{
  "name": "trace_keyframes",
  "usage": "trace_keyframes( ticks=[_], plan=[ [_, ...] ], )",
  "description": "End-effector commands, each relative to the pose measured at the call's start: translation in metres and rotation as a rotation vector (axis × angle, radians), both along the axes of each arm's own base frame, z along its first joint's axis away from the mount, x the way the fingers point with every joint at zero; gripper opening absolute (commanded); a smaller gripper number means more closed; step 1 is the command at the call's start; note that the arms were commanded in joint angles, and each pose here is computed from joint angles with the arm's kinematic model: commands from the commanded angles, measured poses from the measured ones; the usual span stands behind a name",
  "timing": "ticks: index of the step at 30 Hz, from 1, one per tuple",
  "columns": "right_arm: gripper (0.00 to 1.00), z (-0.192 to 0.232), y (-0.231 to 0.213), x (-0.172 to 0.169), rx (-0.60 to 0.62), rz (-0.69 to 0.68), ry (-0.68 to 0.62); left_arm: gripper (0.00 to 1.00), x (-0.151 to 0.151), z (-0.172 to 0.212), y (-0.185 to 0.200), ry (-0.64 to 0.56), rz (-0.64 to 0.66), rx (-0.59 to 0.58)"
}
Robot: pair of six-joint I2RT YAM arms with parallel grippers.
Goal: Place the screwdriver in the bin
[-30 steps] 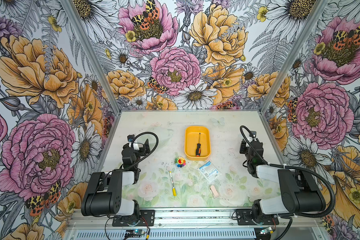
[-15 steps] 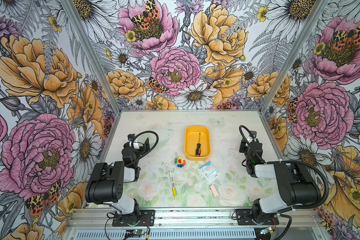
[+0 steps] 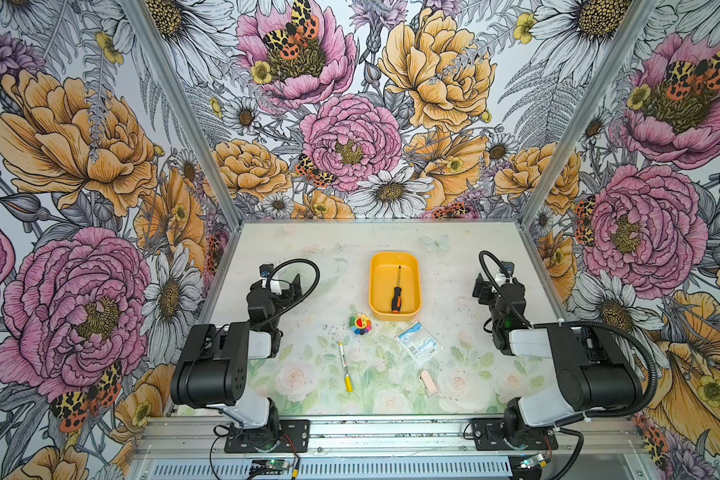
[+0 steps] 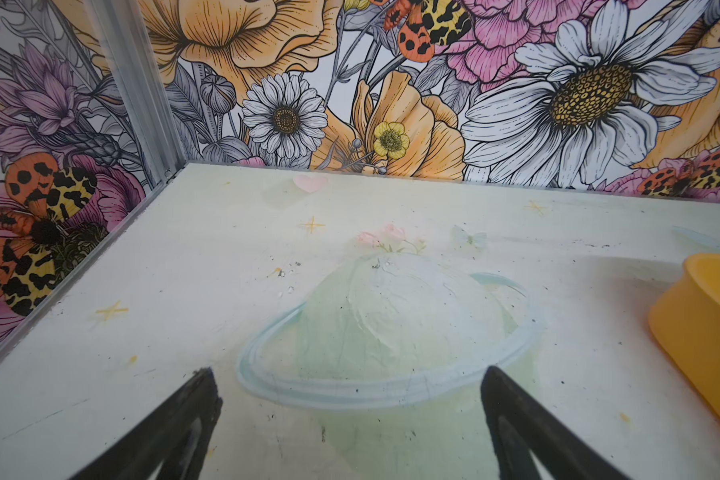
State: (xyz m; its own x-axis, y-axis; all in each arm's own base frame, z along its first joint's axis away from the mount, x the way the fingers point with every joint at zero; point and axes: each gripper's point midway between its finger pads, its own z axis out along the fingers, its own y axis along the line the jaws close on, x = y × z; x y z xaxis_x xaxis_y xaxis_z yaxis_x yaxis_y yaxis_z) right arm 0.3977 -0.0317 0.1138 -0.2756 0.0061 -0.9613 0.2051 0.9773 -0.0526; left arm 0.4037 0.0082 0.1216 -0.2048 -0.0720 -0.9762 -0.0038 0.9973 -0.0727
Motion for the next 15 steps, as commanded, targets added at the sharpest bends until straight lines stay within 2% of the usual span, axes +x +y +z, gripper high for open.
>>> trace_keyframes(
  ticks=[1,3,15],
  plan=[
    [0.96,0.0008,-0.0021,0.0006,0.004,-0.005,-0.014,0.99,0.0028,0.0080,0.0017,-0.021,0.014,0.019],
    [1.00,0.0006,-0.0021,0.0006,0.004,-0.006,-0.013,0.99,0.0031,0.0080,0.0017,-0.020,0.013,0.018],
    [1.00,0.0000,-0.0020,0.0000,0.004,-0.005,-0.012,0.99,0.0031,0.0078,0.0016,-0.019,0.012,0.018]
  ],
)
